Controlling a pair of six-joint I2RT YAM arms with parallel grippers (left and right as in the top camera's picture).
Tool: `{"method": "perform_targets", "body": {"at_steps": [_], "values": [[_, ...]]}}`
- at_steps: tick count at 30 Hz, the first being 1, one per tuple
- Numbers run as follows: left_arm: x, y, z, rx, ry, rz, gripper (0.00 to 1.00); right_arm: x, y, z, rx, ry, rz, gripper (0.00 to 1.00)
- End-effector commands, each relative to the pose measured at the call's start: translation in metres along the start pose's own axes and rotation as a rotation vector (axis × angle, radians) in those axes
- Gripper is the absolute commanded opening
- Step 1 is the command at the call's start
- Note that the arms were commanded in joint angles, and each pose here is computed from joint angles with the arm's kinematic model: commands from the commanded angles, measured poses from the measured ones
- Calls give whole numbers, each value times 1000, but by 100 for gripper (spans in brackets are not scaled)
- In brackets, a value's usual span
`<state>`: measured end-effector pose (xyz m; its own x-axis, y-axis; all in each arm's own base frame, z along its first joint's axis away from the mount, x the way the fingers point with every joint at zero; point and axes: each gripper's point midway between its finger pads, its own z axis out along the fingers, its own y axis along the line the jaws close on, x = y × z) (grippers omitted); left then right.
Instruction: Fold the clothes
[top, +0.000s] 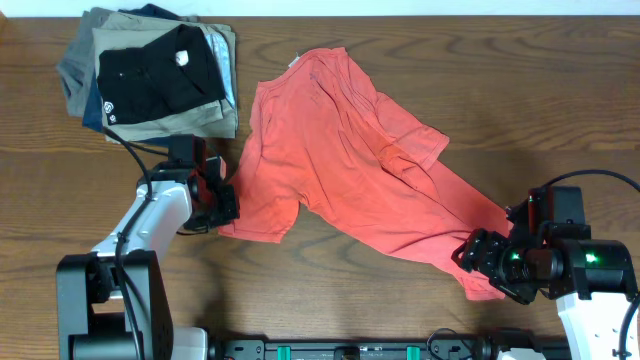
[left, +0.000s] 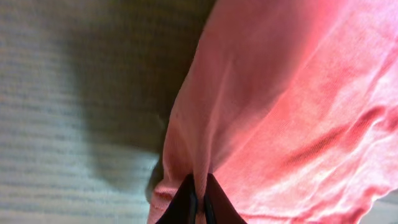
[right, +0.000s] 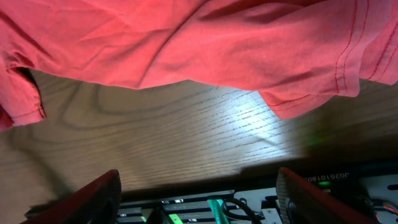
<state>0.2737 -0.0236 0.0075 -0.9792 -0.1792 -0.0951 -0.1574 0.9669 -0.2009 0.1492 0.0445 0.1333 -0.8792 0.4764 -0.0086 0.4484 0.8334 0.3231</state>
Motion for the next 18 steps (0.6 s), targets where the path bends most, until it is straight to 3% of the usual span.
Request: {"method": "perform_targets", "body": {"at_steps": [1, 12, 18], "values": [[-12, -7, -23, 20, -55, -17, 6, -1, 1, -1, -9, -4, -9, 78], [-20, -29, -144, 58, -328, -9, 6, -5, -9, 0, 42, -31, 86, 77], [-3, -5, -174, -60, -420, -112, 6, -8, -14, 9, 60, -42, 124, 77]]}}
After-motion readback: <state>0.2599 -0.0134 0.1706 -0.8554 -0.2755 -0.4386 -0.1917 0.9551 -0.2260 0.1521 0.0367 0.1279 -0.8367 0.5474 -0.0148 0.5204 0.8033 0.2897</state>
